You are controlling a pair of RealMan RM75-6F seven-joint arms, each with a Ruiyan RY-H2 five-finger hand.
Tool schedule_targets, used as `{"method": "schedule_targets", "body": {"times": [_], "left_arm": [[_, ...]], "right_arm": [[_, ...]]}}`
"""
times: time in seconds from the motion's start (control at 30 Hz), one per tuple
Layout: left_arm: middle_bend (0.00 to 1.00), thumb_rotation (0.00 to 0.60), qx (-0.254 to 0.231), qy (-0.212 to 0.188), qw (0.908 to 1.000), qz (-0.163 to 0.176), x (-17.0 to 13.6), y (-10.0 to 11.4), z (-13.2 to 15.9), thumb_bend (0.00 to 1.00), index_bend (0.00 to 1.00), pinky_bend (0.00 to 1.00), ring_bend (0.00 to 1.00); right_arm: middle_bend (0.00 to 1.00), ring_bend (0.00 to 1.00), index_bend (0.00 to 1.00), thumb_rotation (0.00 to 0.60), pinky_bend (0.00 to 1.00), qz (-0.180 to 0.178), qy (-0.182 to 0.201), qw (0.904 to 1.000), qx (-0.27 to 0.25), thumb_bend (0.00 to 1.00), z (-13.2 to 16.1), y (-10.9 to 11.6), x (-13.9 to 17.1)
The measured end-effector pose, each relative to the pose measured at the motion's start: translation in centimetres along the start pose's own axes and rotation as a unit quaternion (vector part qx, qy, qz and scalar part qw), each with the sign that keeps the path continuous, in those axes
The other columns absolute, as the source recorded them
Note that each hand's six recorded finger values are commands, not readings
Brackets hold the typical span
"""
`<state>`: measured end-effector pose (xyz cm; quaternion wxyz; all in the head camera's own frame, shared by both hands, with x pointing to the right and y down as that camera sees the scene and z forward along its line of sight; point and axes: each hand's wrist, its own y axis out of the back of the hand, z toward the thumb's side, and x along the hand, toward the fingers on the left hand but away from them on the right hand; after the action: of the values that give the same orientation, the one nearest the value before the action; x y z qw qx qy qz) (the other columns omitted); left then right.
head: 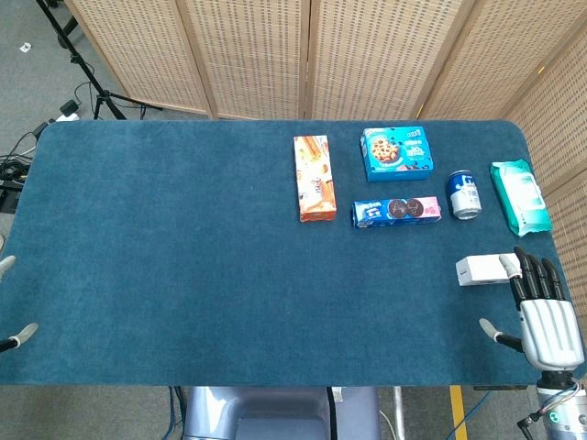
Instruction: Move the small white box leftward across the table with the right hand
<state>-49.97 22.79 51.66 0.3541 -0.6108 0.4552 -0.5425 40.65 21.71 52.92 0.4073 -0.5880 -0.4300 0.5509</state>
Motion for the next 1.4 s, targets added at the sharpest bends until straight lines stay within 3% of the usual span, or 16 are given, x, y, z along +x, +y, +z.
{"method": "schedule_targets", "body": {"times": [0.4, 0.7, 0.93, 1.13, 1.3, 1.4], "left_arm": [[0.0, 0.6, 0.003, 0.004, 1.0, 0.004, 0.3, 0.3, -0.1, 0.0, 0.0, 0.0, 0.0], [0.0, 0.6, 0.01, 0.015, 0.9998, 0.004, 0.8, 0.0, -0.2, 0.0, 0.0, 0.0, 0.0], [0.0, 0.6, 0.015, 0.029, 0.9995, 0.0, 1.4, -0.4, -0.5, 0.0, 0.0, 0.0, 0.0], [0.0, 0.6, 0.015, 0.029, 0.9995, 0.001, 1.5, -0.4, -0.5, 0.0, 0.0, 0.0, 0.0], [0.0, 0.6, 0.016, 0.029, 0.9994, -0.001, 1.5, -0.5, -0.5, 0.0, 0.0, 0.0, 0.0], [0.0, 0.6, 0.016, 0.029, 0.9995, -0.001, 1.5, -0.5, -0.5, 0.0, 0.0, 0.0, 0.0]], "right_arm": [[0.0, 0.0, 0.0, 0.6, 0.0, 0.009, -0.014, 0.9998, 0.007, 0.0, -0.6, -0.3, -0.9], [0.0, 0.0, 0.0, 0.6, 0.0, 0.106, -0.01, 0.993, 0.05, 0.0, -2.6, -3.3, -5.5], [0.0, 0.0, 0.0, 0.6, 0.0, 0.164, -0.008, 0.9794, 0.118, 0.0, -5.8, -5.6, -10.5], [0.0, 0.0, 0.0, 0.6, 0.0, 0.215, -0.012, 0.967, 0.137, 0.0, -6.7, -7.6, -11.8], [0.0, 0.0, 0.05, 0.6, 0.0, 0.228, -0.005, 0.9634, 0.142, 0.0, -6.6, -8.0, -11.7], [0.06, 0.0, 0.11, 0.6, 0.0, 0.22, 0.001, 0.9644, 0.147, 0.0, -6.5, -8.0, -12.0]]}}
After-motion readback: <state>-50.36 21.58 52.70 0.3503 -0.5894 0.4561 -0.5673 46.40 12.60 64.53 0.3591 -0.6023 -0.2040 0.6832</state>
